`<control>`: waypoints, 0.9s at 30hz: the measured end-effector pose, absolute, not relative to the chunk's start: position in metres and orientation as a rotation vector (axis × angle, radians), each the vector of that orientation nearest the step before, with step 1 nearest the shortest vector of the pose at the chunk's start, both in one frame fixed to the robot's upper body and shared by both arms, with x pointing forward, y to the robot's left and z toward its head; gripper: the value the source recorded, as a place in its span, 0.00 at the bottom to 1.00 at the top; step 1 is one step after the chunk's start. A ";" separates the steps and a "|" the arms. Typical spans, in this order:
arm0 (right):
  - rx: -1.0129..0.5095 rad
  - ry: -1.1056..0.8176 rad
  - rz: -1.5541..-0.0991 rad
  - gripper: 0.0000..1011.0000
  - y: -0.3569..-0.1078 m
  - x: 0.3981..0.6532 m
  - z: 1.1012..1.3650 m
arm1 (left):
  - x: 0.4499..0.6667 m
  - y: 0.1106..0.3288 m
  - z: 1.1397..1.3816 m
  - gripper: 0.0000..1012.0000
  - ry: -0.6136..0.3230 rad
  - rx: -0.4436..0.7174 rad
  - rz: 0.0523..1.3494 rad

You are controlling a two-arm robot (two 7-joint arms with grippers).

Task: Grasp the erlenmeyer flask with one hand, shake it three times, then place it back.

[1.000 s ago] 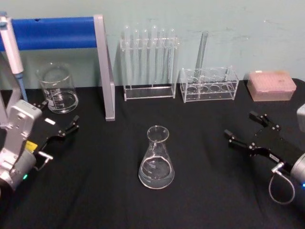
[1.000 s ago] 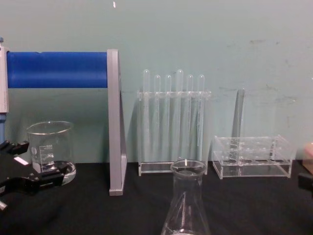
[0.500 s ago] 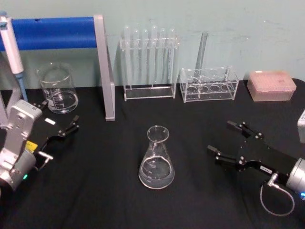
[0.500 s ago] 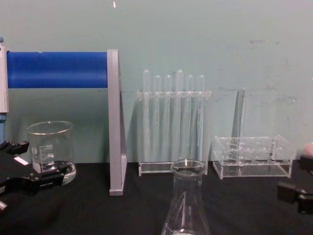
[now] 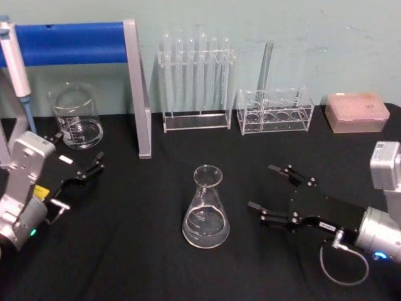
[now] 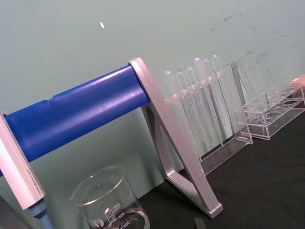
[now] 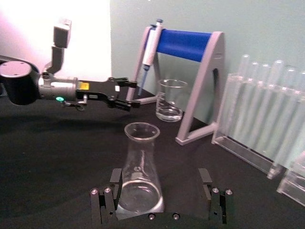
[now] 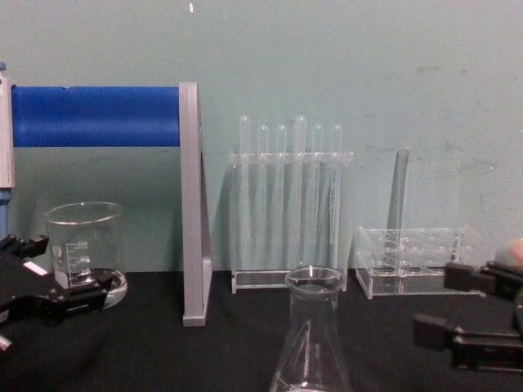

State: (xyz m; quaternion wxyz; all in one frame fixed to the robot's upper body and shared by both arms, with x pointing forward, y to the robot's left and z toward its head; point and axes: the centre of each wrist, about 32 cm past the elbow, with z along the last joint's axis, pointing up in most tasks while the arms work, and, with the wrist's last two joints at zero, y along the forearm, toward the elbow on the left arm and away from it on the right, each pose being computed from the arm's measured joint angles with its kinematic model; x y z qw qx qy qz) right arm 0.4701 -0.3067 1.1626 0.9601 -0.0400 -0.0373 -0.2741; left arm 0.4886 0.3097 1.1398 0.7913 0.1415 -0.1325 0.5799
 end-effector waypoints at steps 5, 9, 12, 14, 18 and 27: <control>-0.079 -0.064 -0.522 0.99 -0.298 0.478 1.161 | 0.489 0.310 1.140 0.99 -0.285 0.304 1.248; -0.080 -0.059 -0.500 0.99 -0.291 0.484 1.160 | 0.489 0.310 1.140 0.99 -0.285 0.304 1.248; -0.082 -0.054 -0.479 0.99 -0.284 0.492 1.159 | 0.489 0.310 1.140 0.99 -0.285 0.305 1.248; -0.083 -0.053 -0.475 0.99 -0.283 0.493 1.158 | 0.489 0.310 1.140 0.99 -0.285 0.304 1.248; -0.085 -0.051 -0.455 0.99 -0.274 0.501 1.157 | 0.489 0.310 1.140 0.99 -0.285 0.304 1.248; -0.088 -0.034 -0.432 0.99 -0.261 0.517 1.154 | 0.489 0.310 1.140 0.99 -0.285 0.304 1.248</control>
